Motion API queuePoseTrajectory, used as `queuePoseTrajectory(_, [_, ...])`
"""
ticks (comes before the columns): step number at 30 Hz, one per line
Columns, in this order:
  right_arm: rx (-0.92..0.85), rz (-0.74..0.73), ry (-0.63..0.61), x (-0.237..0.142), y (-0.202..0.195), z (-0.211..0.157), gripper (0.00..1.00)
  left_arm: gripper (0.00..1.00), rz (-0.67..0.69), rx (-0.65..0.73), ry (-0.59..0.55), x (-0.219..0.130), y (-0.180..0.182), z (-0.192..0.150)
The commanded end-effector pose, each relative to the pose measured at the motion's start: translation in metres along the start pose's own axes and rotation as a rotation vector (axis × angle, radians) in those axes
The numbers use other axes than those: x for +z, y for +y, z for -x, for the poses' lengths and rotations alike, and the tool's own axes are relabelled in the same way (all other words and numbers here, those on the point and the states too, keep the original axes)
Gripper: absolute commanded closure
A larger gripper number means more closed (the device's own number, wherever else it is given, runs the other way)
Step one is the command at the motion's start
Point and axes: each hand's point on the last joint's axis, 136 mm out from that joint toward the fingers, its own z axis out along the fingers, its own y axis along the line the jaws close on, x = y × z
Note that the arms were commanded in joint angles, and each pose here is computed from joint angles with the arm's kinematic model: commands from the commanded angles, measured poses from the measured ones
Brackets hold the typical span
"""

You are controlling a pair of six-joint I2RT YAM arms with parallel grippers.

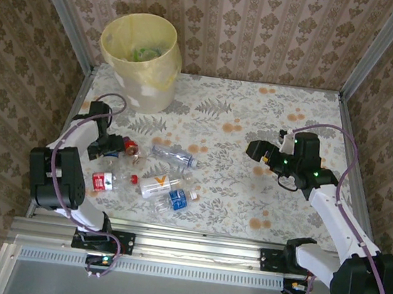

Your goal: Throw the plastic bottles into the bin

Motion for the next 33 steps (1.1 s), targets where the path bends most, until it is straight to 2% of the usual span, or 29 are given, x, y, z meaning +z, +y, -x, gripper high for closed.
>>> queuePoseTrajectory(1, [-0.016, 0.028, -0.002, 0.0, 0.004, 0.001, 0.0, 0.23, 0.034, 0.013, 0.01, 0.009, 0.008, -0.002])
queuePoseTrajectory(8, [-0.019, 0.019, -0.002, -0.002, 0.003, 0.001, 0.0, 0.27, 0.029, 0.015, 0.015, 0.018, 0.006, -0.002])
queuePoseTrajectory(15, [-0.016, 0.02, -0.002, -0.001, 0.003, 0.001, 0.0, 0.4, 0.006, 0.038, 0.014, 0.025, 0.003, -0.003])
queuePoseTrajectory(25, [-0.015, 0.019, -0.006, -0.002, 0.003, 0.002, 0.0, 0.52, -0.054, 0.059, -0.063, 0.0, -0.006, 0.007])
queuePoseTrajectory(33, [-0.015, 0.016, -0.005, -0.002, 0.002, 0.0, 0.0, 0.55, -0.103, 0.076, -0.155, -0.03, -0.014, 0.017])
